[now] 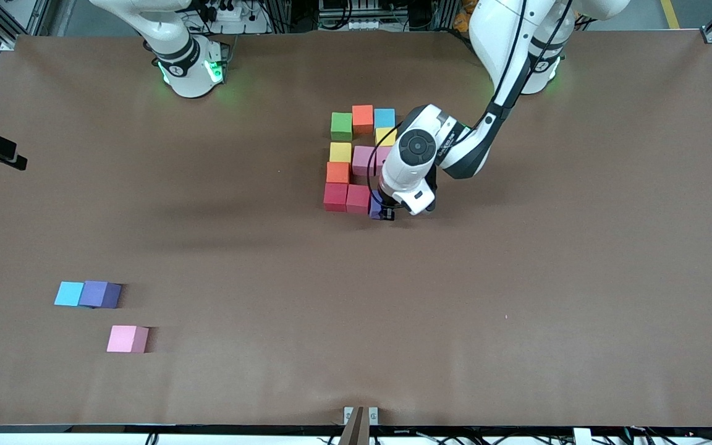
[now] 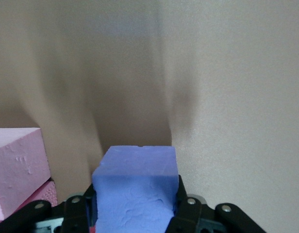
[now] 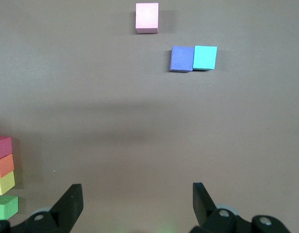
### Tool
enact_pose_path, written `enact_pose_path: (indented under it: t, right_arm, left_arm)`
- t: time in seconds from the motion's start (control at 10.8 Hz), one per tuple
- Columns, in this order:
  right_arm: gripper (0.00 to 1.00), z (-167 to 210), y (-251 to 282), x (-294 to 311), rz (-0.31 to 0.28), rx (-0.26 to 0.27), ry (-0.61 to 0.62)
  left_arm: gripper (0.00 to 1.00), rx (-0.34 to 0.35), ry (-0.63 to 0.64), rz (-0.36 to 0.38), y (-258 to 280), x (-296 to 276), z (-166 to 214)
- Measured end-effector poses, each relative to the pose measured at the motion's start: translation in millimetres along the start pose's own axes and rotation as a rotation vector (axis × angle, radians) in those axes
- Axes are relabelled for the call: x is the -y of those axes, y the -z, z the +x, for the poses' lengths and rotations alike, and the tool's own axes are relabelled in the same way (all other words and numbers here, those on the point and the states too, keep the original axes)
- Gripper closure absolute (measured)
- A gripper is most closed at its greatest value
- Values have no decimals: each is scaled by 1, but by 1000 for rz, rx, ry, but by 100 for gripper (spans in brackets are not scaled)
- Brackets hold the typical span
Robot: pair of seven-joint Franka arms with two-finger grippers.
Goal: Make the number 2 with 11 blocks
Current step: 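Lower the purple cube beside the bottom pink cube with the left gripper, then open the left gripper and lift it away from the purple cube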
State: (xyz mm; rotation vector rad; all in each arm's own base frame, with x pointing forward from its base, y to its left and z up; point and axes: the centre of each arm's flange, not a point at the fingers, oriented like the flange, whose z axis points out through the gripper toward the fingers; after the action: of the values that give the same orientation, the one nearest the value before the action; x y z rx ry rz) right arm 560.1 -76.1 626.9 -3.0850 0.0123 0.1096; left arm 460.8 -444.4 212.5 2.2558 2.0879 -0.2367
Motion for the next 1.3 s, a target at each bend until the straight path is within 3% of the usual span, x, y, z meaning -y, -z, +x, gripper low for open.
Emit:
enact_pose_path:
  t: [0.28, 0.37, 0.56, 0.84, 1.02, 1.3]
  right_arm:
    - [0, 0, 0, 0, 0, 0, 0]
    - [0, 0, 0, 0, 0, 0, 0]
    - [0, 0, -1, 0, 0, 0, 0]
    - [0, 1, -1, 0, 0, 1, 1]
    - [0, 1, -1, 0, 0, 2, 1]
    - [0, 1, -1, 1, 0, 2, 1]
  left_arm:
    - [37, 6, 0, -8, 3, -2, -2]
    - [29, 11, -1, -14, 6, -4, -4]
    - [1, 21, -2, -27, 12, -9, -8]
    - [0, 35, -1, -48, 23, -17, -12]
    - [0, 8, -21, -53, 34, -25, -11]
    - [0, -28, -48, -73, 89, -50, -2]
